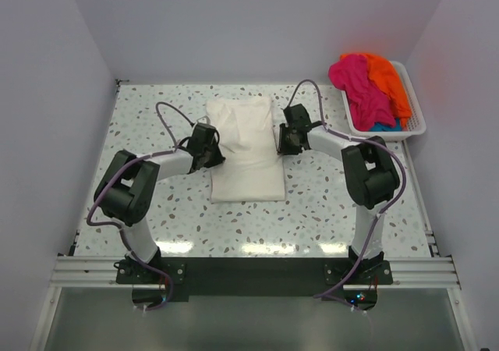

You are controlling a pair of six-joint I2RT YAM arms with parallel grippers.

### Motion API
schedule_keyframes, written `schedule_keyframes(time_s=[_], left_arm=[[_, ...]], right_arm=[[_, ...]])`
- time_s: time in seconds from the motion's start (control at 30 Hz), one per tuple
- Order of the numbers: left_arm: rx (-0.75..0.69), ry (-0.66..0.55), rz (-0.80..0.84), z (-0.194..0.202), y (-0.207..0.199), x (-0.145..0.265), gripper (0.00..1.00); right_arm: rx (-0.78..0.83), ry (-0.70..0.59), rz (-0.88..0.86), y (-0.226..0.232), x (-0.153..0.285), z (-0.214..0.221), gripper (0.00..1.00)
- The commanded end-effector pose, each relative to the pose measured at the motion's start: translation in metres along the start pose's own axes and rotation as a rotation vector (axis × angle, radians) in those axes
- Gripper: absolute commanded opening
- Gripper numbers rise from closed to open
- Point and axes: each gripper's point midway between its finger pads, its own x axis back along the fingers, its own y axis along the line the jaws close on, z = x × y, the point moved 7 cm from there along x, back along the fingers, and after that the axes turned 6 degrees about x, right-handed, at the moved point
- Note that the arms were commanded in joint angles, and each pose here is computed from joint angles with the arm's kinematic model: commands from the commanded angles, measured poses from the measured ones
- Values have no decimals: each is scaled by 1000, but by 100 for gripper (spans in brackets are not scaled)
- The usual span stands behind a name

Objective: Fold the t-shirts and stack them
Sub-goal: Fold the tshirt

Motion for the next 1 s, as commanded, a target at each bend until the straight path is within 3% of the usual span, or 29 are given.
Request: schedule_keyframes(time_s=[0.0, 0.07, 0.27, 0.4, 0.6, 0.77, 0.97], left_arm=[[25, -62, -70, -8, 19, 4, 11], [29, -62, -73, -8, 23, 6, 11], [14, -90, 2, -17, 12, 17, 19], [45, -158, 31, -28, 5, 45, 41], [133, -183, -44, -9, 31, 88, 61], [161, -122, -102, 35, 63, 105, 64], [171, -67, 18, 68, 77, 115, 63]], right_arm=[[-42, -41, 10, -9, 2, -14, 26], [-49, -47, 2, -9, 3, -13, 26], [-46, -97, -24, -5, 22, -20, 46], [-66, -131, -27, -7, 47, -16, 52], [-101, -105, -79, -7, 78, 35, 52], [-130, -38, -117, -1, 87, 97, 52], [-204, -47, -157, 2, 94, 129, 52]])
